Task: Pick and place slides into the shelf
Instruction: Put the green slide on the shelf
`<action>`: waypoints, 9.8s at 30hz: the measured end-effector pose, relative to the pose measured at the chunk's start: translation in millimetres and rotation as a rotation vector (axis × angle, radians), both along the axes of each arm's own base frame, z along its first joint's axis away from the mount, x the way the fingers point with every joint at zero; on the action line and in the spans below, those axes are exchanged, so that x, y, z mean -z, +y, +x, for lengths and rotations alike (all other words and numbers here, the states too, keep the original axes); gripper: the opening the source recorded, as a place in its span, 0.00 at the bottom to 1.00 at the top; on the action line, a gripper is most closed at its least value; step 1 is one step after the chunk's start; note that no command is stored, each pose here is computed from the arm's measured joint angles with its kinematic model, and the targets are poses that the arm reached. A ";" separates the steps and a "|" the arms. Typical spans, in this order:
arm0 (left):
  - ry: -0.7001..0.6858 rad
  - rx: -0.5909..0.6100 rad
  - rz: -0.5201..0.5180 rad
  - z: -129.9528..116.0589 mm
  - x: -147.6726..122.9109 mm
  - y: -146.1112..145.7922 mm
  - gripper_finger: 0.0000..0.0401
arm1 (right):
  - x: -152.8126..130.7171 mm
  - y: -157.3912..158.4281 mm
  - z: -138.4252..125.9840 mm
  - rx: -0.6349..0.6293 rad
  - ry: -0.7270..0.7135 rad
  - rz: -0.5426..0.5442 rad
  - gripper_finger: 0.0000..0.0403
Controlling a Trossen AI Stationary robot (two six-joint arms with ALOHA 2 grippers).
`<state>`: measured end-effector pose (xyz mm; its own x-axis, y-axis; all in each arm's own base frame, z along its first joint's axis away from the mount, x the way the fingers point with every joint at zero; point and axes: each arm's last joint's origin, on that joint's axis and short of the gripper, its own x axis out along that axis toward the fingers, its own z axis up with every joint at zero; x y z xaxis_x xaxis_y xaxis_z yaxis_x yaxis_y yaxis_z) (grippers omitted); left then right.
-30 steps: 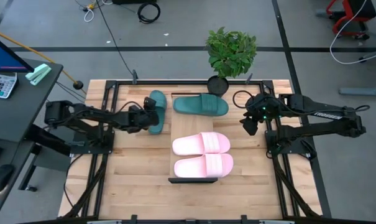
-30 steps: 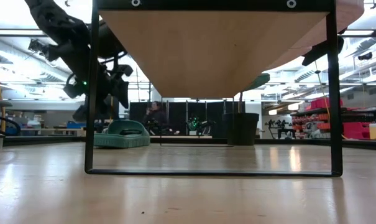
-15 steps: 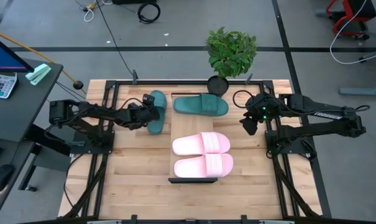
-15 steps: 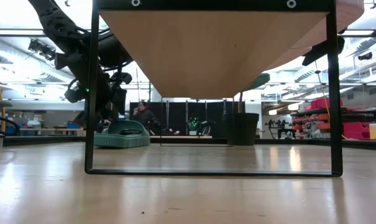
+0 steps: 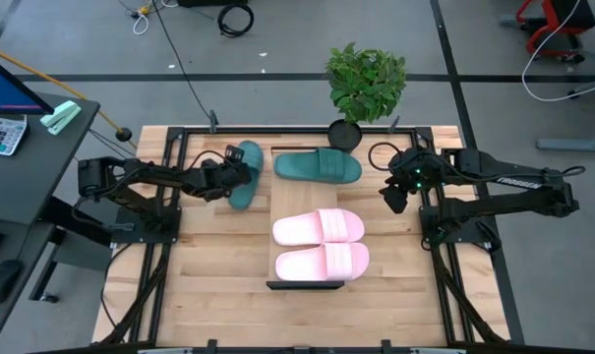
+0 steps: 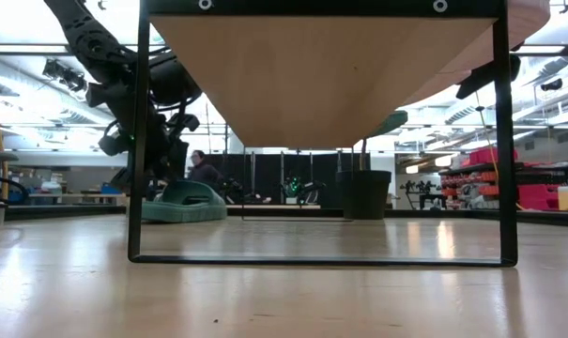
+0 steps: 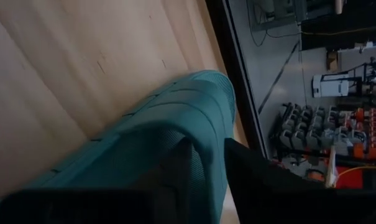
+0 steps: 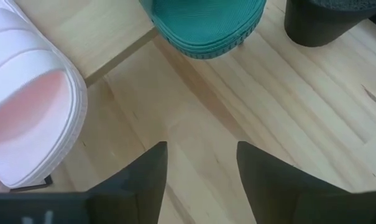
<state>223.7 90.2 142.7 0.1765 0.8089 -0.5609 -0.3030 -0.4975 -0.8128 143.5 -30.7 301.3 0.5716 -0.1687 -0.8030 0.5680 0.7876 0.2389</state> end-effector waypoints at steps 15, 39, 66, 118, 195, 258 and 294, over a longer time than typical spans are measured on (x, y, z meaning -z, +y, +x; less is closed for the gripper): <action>0.088 0.098 0.044 3.4 -2.7 2.2 0.05 | -1.5 -0.4 2.1 -0.004 -0.025 -0.008 0.49; 0.049 0.176 0.218 6.9 -36.7 3.6 0.01 | -1.4 -0.3 2.3 -0.003 -0.025 -0.006 0.49; -0.173 0.509 0.624 -49.0 -191.9 -17.2 0.00 | -1.5 -0.7 2.2 -0.047 -0.013 -0.052 0.49; -0.504 1.165 0.354 115.5 -174.9 -49.3 0.00 | -35.5 6.1 -39.8 0.345 -0.456 0.189 0.48; -0.424 1.199 0.193 139.5 -132.2 -59.0 0.00 | -41.2 3.6 -34.3 0.434 -0.549 0.223 0.48; -0.271 1.152 0.137 143.2 -106.6 -47.2 0.01 | -27.3 1.2 5.2 0.283 -0.411 0.319 0.54; -0.276 1.157 0.174 144.1 -108.0 -46.9 0.24 | -14.4 -3.6 35.2 0.265 -0.350 0.355 0.54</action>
<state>367.8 43.4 250.7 0.9451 0.1528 -0.2887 -0.3026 0.0772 -0.9500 178.7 -34.3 315.7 0.7888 -0.0970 -0.6070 0.5750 0.4654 0.6729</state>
